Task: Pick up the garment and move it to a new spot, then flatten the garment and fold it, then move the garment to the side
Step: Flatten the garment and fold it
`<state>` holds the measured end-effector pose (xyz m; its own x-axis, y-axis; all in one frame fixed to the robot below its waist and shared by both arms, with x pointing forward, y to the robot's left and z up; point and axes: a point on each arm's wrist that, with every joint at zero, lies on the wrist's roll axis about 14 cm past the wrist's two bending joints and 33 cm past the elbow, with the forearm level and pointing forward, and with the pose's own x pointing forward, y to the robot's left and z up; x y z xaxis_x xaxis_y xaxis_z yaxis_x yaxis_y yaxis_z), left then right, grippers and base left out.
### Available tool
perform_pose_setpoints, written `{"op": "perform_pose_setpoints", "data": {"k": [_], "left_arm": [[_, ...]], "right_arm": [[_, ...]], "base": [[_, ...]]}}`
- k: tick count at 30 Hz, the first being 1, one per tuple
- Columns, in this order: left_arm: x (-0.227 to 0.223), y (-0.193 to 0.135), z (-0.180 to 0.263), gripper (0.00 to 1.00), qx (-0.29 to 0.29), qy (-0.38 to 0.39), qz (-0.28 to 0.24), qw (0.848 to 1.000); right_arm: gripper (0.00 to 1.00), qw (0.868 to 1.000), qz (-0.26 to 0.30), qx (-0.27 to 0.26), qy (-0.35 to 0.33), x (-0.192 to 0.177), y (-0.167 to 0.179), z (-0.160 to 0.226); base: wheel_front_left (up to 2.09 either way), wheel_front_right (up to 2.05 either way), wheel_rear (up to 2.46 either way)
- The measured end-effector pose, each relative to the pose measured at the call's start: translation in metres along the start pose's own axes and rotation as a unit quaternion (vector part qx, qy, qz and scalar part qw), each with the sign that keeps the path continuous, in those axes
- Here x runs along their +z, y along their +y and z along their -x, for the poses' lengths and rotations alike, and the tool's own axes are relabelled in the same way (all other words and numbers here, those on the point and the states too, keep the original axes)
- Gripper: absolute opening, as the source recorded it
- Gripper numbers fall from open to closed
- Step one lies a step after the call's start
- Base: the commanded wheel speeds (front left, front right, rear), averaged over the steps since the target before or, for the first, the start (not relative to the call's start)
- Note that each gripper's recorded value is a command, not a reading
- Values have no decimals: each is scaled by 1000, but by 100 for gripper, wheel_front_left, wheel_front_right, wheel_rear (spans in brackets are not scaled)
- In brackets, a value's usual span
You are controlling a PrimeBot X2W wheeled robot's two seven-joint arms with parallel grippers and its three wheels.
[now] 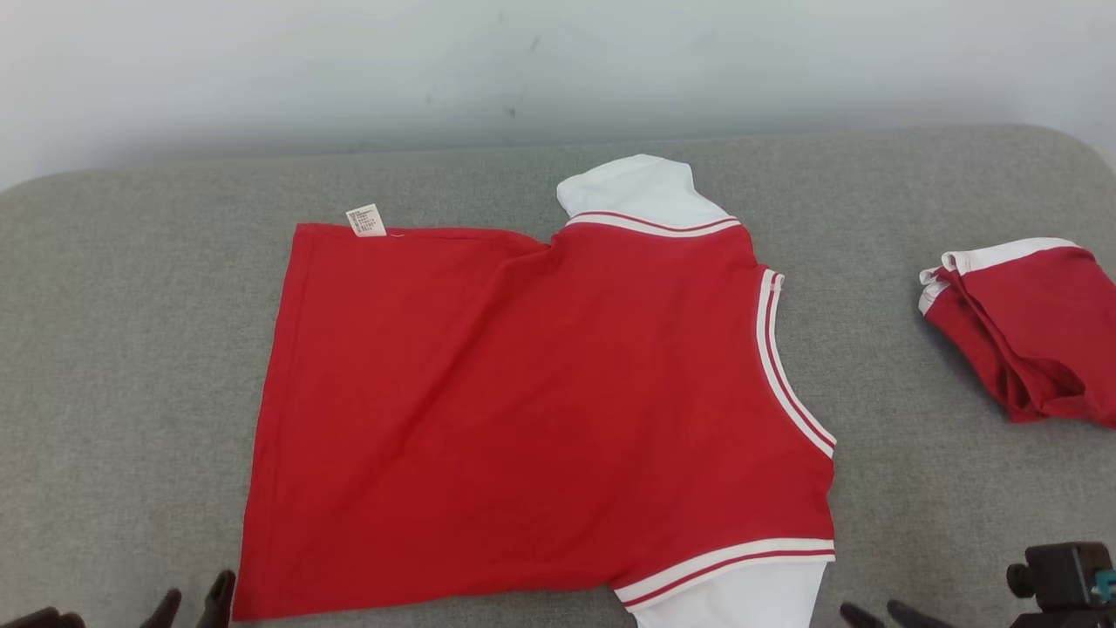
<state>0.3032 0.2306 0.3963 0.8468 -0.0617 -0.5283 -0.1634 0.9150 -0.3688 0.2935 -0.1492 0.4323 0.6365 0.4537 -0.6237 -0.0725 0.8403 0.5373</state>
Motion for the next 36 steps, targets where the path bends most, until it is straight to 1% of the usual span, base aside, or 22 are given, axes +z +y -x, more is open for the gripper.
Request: {"op": "perform_pose_setpoints", "data": {"k": [4,8,12,14,17,20,22,27,31,34,36], "left_arm": [[27,-15,1,100,-19,-64,-6,998],[62,-32,6,100,-35,-148,-32,988],[92,-54,13,100,-50,-233,-40,970],[99,-62,18,100,-55,-261,-56,962],[106,-71,25,100,-62,-293,-64,952],[107,-81,29,100,-69,-306,-75,947],[105,-86,32,100,-75,-308,-92,944],[101,-89,37,100,-74,-314,-113,940],[98,-99,35,100,-84,-313,-122,938],[95,-103,33,100,-88,-309,-120,939],[93,-103,32,100,-88,-308,-120,940]], "right_arm": [[100,999,8,2,-49,21,7,-2],[100,991,9,9,-131,54,20,-5],[100,976,14,6,-218,85,31,-4],[100,967,23,2,-256,97,35,-2],[100,955,45,-6,-294,104,41,-1],[100,946,66,-13,-318,103,45,0],[100,938,73,-13,-339,104,49,2],[100,911,90,-27,-402,115,51,16],[100,890,104,-38,-442,126,50,25],[100,881,106,-45,-459,128,46,28],[100,879,107,-46,-463,127,44,28]], "base": [[0,0,0],[0,0,0],[0,0,0],[0,0,0],[0,0,0],[0,0,0],[0,0,0],[0,0,0],[0,0,0],[0,0,0],[0,0,0]]}}
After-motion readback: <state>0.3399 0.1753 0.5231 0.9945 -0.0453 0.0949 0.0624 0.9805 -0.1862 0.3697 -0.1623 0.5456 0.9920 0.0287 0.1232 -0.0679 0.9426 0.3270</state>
